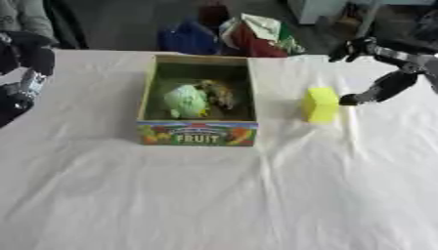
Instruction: Pick up objects on the table and place them in the box.
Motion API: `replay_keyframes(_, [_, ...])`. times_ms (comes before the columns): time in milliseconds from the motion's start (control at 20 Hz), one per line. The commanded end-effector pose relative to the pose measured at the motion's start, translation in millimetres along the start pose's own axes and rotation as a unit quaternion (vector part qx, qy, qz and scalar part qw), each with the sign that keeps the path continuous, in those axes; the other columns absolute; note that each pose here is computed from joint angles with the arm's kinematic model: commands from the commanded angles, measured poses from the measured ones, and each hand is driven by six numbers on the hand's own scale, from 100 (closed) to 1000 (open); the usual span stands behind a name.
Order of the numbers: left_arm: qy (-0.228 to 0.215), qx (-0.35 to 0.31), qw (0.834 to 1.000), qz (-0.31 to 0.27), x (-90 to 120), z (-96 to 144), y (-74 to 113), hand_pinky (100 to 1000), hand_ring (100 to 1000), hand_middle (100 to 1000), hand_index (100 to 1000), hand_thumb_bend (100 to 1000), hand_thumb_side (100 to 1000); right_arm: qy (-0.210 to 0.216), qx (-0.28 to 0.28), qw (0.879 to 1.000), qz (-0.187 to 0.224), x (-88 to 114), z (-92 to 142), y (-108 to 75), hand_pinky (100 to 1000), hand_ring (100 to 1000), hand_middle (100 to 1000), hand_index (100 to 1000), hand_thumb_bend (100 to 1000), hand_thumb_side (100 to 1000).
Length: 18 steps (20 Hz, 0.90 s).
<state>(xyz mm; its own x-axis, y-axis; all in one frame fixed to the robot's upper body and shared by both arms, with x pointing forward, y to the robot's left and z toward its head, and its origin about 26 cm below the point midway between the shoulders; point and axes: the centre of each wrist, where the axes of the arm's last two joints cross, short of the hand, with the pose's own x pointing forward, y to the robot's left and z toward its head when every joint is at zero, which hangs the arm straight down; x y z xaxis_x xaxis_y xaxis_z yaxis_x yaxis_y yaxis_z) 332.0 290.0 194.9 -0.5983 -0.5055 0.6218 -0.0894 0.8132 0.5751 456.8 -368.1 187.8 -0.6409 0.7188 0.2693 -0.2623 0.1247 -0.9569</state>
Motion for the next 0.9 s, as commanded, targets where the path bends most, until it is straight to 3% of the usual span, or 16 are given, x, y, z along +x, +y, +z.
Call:
replay_keyframes(50, [-0.012,0.004,1.000,-0.002,6.7,-2.4,5.6,600,491,512,715,329,656,0.004,0.011,1.000,0.017,-3.3,1.0,-10.1,808,859,851,846,592,480])
replay_keyframes(900, [-0.019,0.002,1.000,0.007,9.3,-4.7,1.9,600,489,510,714,314,655,0.080,0.014,0.997,0.013,-25.2,3.1,12.1,817,869,847,843,588,514])
